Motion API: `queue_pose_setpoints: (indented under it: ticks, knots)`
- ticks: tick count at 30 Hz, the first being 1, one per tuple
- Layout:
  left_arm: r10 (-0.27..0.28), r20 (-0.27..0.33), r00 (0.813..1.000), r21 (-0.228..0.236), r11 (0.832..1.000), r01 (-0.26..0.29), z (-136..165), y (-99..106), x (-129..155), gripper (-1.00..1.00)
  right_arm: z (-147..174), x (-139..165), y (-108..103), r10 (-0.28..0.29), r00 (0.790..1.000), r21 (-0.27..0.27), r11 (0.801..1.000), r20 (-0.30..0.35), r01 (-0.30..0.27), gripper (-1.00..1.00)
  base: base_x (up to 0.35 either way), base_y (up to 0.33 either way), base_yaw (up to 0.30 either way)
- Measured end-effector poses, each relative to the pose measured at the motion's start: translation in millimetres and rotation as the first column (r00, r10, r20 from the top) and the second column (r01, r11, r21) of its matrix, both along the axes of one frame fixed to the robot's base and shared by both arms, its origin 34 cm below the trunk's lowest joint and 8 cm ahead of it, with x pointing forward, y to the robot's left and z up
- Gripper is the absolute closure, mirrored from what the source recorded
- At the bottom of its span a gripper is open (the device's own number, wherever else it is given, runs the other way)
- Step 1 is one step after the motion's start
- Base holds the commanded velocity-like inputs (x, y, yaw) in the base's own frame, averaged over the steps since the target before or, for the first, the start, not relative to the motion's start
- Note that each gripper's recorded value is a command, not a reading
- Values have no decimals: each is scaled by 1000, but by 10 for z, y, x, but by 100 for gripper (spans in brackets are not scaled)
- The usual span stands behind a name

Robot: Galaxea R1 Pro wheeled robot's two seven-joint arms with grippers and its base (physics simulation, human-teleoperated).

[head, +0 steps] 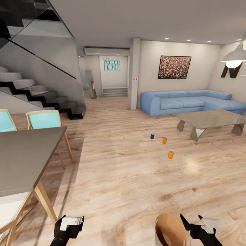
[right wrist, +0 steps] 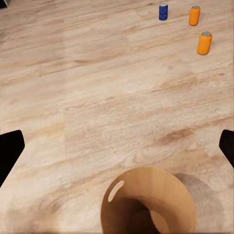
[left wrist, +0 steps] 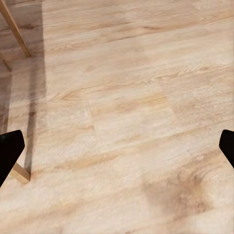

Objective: Put the three can of soda from the living room inside the tash can in the kitchen.

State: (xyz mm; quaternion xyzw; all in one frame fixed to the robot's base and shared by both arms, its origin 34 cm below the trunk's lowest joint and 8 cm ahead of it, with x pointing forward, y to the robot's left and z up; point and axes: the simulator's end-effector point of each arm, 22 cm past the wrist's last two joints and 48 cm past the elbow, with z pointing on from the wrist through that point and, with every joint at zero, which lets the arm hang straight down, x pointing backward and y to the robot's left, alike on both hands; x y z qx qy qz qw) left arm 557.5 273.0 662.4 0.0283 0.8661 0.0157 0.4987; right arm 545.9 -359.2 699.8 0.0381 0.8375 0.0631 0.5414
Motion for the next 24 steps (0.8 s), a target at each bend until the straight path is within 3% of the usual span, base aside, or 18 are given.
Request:
queue_pose_setpoints:
  ticks: [3,6,9,12,13,14,18,24]
  knots:
    - [2,-2,1000,0,1000,-2,-4,10,-1,-100,-46,9,22,14,999,-4,1000,-29,-15,-100,3,-2,0]
    - [3,-2,1000,1,1000,-3,-7,17,-3,-100,-215,-46,55,37,990,-14,999,-133,-39,-100,1,-1,0]
    - [5,-3,1000,1,1000,-5,-8,26,-3,-100,-324,55,65,49,965,-21,998,-258,-57,-100,0,0,0]
    - [7,-3,1000,1,1000,-7,-8,35,-4,-100,-234,382,46,44,939,-27,998,-340,-57,-100,0,0,0]
    - [8,-3,1000,1,1000,-8,-8,39,-3,-100,-157,616,5,29,910,-33,998,-414,-47,-100,0,0,0]
    - [8,-3,1000,1,1000,-8,-7,40,-3,-100,33,882,-5,24,915,-33,999,-403,-41,-100,0,0,0]
    - [9,-3,1000,0,1000,-9,-7,43,-3,-100,179,1207,-118,-3,864,-34,999,-504,-17,-100,0,0,0]
    - [9,-4,1000,0,1000,-9,-10,44,-4,-100,274,1443,-168,-8,787,3,1000,-617,12,-100,0,0,0]
